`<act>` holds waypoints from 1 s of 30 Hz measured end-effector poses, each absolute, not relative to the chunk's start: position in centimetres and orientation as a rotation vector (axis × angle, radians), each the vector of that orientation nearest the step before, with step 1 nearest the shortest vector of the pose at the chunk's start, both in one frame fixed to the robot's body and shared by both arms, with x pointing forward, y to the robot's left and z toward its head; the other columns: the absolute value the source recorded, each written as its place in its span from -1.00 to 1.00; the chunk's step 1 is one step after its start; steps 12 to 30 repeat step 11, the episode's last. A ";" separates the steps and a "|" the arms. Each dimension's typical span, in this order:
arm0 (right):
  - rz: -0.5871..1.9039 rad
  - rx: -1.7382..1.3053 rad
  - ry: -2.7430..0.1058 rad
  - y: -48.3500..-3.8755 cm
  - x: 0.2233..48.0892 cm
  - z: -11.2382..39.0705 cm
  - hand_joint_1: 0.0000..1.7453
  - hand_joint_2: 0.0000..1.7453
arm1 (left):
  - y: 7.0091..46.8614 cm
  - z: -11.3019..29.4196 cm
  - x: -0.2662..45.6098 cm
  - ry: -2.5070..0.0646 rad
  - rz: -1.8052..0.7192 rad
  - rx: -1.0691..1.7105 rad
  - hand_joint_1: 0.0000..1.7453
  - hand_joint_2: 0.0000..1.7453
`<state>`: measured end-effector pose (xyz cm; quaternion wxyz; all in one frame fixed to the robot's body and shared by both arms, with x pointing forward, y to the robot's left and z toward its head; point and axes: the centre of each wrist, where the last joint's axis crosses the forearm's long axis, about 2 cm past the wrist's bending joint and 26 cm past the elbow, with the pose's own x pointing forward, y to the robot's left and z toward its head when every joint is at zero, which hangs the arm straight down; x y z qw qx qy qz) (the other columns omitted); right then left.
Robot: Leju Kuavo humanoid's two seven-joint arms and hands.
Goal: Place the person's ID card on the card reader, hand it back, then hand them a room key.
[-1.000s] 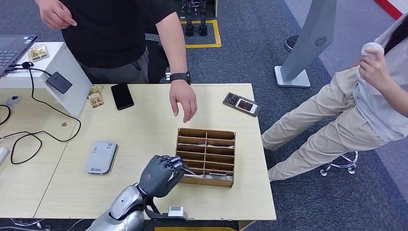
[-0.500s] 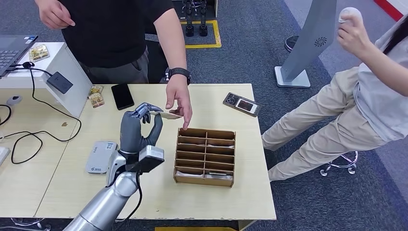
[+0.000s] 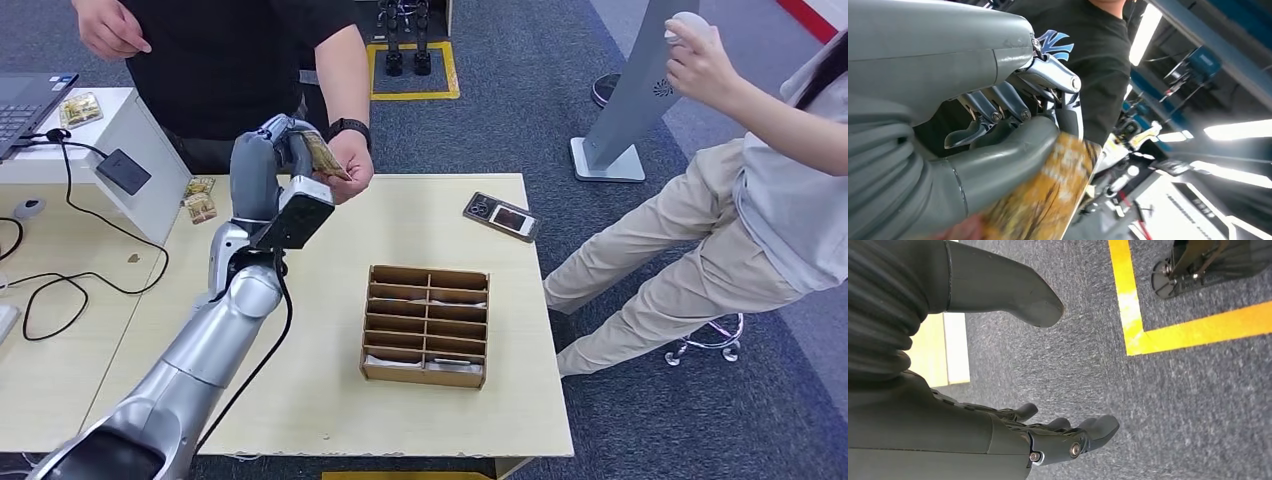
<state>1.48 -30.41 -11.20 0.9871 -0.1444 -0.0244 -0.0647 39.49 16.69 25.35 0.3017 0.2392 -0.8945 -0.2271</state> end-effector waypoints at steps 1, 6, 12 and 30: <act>-0.125 -0.288 -0.051 -30.4 1.6 -11.2 -1.00 1.00 | 16.8 25.8 40.2 -2.352 -0.610 0.648 -0.66 1.00; -0.118 -0.289 -0.055 -30.2 1.9 -11.2 -1.00 1.00 | 17.1 27.0 42.4 -2.280 -0.544 0.631 -1.00 1.00; -0.103 -0.289 -0.056 -30.2 1.9 -11.2 -1.00 1.00 | 17.6 26.7 43.0 -2.256 -0.439 0.542 -1.00 -0.33; -0.103 -0.289 -0.056 -30.2 1.9 -11.2 -1.00 1.00 | 17.6 26.7 43.0 -2.256 -0.439 0.542 -1.00 -0.33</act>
